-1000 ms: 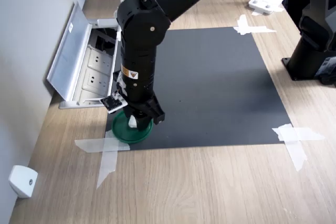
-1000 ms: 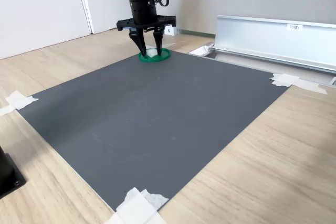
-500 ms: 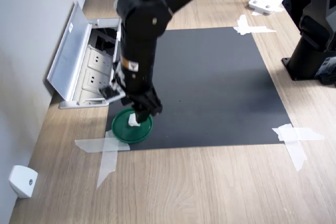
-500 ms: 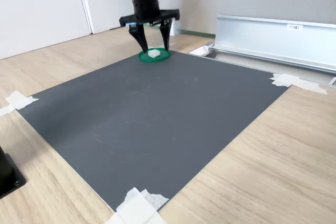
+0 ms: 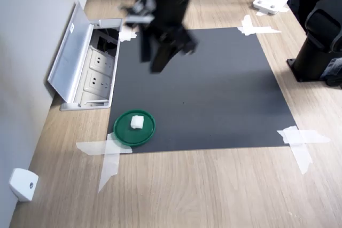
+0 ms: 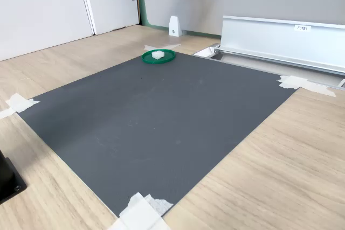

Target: Grasp a white terminal and put it on the green lid.

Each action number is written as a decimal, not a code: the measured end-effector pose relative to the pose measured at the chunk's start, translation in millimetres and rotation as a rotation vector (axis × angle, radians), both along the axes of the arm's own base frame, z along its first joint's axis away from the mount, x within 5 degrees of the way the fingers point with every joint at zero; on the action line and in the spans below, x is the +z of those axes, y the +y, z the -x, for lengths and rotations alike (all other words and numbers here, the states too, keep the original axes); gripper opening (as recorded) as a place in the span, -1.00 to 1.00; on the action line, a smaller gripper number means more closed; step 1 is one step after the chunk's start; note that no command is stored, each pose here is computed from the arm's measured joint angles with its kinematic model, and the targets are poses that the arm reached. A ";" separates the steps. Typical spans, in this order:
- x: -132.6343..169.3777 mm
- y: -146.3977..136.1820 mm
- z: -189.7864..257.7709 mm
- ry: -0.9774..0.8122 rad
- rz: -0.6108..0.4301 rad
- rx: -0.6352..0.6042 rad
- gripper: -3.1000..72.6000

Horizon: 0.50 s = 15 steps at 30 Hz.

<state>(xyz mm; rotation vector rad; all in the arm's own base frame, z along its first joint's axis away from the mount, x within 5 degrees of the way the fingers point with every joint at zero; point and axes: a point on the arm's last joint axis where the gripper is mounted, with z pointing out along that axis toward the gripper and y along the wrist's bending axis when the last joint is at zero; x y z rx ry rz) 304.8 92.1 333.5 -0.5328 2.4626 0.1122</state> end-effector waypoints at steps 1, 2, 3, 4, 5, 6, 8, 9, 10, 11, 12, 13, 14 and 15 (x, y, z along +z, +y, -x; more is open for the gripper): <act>0.6 -4.8 10.8 -0.007 -0.020 -0.030 -0.41; 3.7 -11.4 23.4 -0.030 -0.051 -0.071 -0.48; 6.0 -19.0 36.2 -0.054 -0.086 -0.119 -0.54; 10.9 -25.9 48.5 -0.096 -0.123 -0.161 -0.58; 11.6 -34.6 61.7 -0.126 -0.161 -0.215 -0.62; 11.5 -43.8 75.3 -0.160 -0.198 -0.269 -0.64; 10.1 -60.5 100.3 -0.239 -0.254 -0.359 -0.66; 9.0 -69.0 114.4 -0.295 -0.278 -0.399 -0.66; 7.5 -76.7 128.9 -0.353 -0.294 -0.433 -0.67; 3.0 -82.6 140.7 -0.395 -0.301 -0.461 -0.67; 1.2 -87.5 155.2 -0.459 -0.310 -0.479 -0.67; -1.0 -91.3 169.3 -0.525 -0.307 -0.487 -0.68; -4.2 -94.1 182.9 -0.588 -0.295 -0.488 -0.67; -8.8 -95.8 196.1 -0.643 -0.279 -0.486 -0.67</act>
